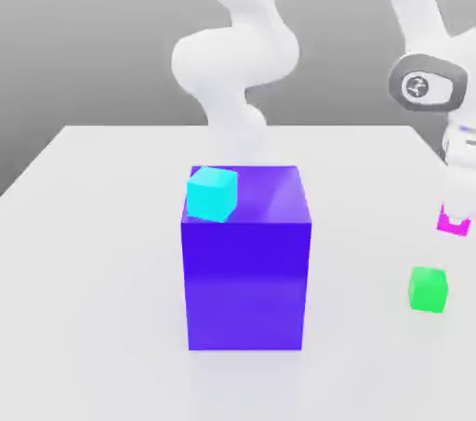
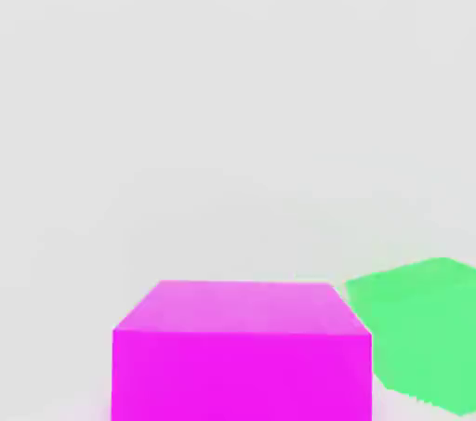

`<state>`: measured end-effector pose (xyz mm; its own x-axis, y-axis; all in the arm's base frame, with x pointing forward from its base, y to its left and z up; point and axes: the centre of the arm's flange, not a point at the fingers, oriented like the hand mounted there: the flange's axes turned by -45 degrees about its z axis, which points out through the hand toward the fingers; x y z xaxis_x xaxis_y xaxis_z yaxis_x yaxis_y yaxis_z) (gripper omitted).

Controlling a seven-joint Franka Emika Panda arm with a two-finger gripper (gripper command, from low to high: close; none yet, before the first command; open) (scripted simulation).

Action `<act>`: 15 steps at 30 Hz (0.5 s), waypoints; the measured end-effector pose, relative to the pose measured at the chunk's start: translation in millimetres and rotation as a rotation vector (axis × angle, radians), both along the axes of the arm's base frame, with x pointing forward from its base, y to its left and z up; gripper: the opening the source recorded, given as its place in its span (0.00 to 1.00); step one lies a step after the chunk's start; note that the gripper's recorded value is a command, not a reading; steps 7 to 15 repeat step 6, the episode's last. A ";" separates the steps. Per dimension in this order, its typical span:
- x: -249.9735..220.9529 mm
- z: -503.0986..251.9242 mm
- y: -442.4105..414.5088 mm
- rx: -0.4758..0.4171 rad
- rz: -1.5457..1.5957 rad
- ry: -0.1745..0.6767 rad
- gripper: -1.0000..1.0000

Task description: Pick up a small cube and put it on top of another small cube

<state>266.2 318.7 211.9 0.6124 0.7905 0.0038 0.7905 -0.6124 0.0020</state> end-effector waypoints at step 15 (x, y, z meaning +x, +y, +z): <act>6.9 -31.9 -8.9 -0.001 -0.026 0.003 1.00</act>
